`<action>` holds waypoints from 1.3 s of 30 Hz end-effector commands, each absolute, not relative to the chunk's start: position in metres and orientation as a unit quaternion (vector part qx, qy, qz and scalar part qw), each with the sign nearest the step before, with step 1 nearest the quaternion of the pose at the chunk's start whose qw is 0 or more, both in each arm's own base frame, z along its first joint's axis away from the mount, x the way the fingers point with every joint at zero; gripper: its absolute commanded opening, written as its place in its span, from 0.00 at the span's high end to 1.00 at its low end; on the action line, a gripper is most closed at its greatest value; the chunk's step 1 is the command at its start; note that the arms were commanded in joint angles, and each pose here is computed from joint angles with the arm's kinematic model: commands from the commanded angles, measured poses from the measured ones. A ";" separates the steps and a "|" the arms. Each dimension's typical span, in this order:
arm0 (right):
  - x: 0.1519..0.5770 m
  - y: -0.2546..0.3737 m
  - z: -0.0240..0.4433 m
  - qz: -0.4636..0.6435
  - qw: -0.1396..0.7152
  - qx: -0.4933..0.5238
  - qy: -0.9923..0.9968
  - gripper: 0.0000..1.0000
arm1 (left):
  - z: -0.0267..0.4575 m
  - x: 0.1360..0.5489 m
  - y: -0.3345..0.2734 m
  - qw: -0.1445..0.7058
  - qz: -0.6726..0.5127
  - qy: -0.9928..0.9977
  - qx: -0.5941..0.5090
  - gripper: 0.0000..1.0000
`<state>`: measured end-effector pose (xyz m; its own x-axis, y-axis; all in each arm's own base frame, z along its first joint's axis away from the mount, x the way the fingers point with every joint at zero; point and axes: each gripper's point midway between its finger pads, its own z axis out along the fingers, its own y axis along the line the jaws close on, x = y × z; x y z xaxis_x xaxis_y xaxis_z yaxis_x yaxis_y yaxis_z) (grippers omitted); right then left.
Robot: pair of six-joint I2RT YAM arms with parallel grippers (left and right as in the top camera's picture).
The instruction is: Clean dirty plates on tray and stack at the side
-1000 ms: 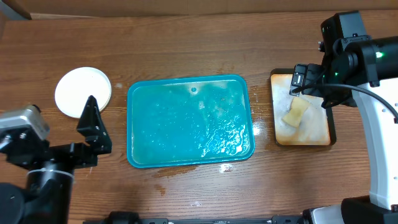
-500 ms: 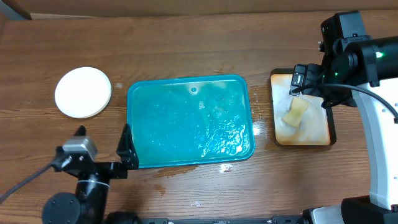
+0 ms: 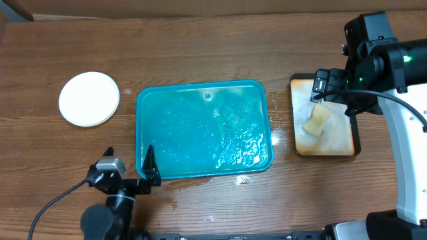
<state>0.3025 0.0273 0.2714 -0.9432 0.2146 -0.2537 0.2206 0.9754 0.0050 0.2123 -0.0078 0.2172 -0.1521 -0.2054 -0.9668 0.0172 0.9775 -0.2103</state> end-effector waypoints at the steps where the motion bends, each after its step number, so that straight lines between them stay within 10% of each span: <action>1: 0.301 0.027 0.285 -0.010 0.153 0.112 0.982 0.00 | 0.201 0.217 -0.010 0.639 -0.107 0.758 -0.079 0.00; 39: 0.301 0.027 0.285 -0.009 0.153 0.112 0.982 0.00 | 0.156 0.243 0.009 0.663 -0.080 0.735 -0.120 0.00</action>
